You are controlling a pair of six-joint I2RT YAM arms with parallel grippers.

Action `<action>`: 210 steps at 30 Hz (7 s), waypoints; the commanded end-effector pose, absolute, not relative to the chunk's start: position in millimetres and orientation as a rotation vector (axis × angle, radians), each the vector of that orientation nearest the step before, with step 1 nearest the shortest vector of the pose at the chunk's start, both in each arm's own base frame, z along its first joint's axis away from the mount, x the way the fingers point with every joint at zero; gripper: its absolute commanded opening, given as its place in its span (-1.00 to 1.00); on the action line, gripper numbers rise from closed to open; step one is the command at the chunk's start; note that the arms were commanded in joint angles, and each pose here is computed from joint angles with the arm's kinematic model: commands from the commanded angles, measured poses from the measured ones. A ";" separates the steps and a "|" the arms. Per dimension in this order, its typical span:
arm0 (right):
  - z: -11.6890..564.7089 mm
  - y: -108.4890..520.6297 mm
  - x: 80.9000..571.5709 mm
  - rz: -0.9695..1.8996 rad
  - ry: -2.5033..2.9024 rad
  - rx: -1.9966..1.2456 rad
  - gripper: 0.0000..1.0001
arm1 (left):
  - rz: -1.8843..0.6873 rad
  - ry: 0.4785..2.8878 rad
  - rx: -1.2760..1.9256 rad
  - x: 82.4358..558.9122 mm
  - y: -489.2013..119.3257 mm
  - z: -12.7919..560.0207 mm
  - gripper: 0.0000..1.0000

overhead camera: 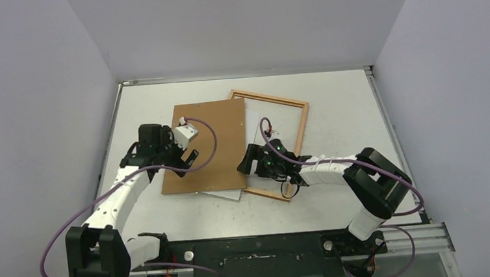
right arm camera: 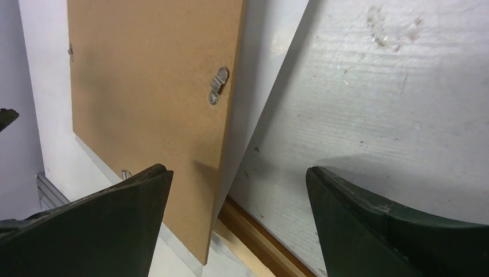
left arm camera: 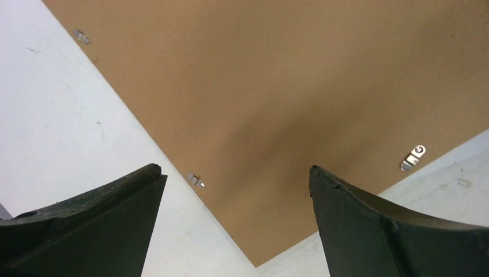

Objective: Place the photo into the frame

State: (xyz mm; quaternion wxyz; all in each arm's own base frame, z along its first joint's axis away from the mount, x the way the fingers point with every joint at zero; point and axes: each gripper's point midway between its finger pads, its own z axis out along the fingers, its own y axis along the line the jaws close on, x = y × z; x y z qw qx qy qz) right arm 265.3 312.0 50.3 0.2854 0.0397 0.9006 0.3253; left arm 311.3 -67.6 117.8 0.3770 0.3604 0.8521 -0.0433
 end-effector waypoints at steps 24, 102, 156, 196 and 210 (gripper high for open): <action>15.5 330.8 267.0 1.157 2.411 0.396 0.81 | 0.343 2.440 0.384 387.0 91.4 42.9 0.88; 267.5 531.3 236.8 0.328 1.946 -0.718 -0.89 | -0.516 2.149 -0.269 318.2 52.8 289.0 0.93; 309.3 519.6 204.7 0.284 1.847 -0.672 -0.89 | -0.694 2.277 -0.147 359.8 -84.8 114.7 0.82; 183.5 623.3 190.2 0.840 2.017 -0.776 0.58 | -0.770 2.115 -0.609 334.2 82.0 167.7 1.00; 219.1 473.3 286.7 0.724 2.089 -0.467 0.89 | -0.685 2.185 -0.669 362.5 112.2 110.8 0.82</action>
